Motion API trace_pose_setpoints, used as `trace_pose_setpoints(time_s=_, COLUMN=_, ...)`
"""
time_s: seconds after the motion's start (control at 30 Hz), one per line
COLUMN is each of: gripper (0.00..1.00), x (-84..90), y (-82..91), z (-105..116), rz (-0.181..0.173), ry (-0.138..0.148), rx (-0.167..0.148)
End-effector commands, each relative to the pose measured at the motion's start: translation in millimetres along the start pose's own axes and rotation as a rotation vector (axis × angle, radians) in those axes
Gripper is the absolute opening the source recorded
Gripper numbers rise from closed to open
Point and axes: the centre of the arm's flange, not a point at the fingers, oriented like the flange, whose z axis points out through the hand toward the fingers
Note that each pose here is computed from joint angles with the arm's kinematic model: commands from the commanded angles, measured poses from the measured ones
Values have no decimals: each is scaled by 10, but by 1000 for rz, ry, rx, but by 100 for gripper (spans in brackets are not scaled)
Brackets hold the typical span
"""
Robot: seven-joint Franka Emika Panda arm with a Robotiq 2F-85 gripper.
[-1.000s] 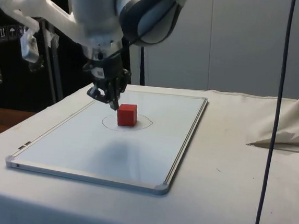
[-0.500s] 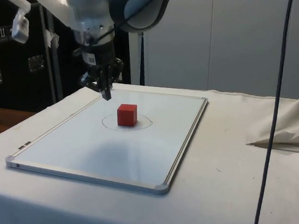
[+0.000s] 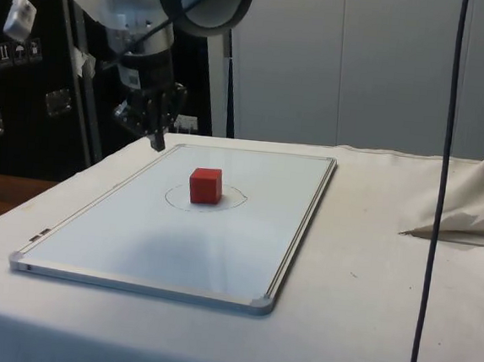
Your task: Push the cube into the marked area.
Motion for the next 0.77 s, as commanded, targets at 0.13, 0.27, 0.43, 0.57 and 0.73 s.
trace_pose_setpoints(time_s=0.13, gripper=0, x=136, y=-68, z=-30, rz=5, ry=-17, rx=39)
trace_pose_setpoints(time_s=0.27, gripper=0, x=215, y=-129, z=-11, rz=6, ry=-27, rx=61)
trace_pose_setpoints(time_s=0.43, gripper=0, x=303, y=-189, z=6, rz=5, ry=-33, rx=84)
trace_pose_setpoints(time_s=0.57, gripper=0, x=374, y=-209, z=25, rz=1, ry=-45, rx=112)
trace_pose_setpoints(time_s=0.73, gripper=0, x=390, y=-197, z=26, rz=1, ry=-46, rx=108)
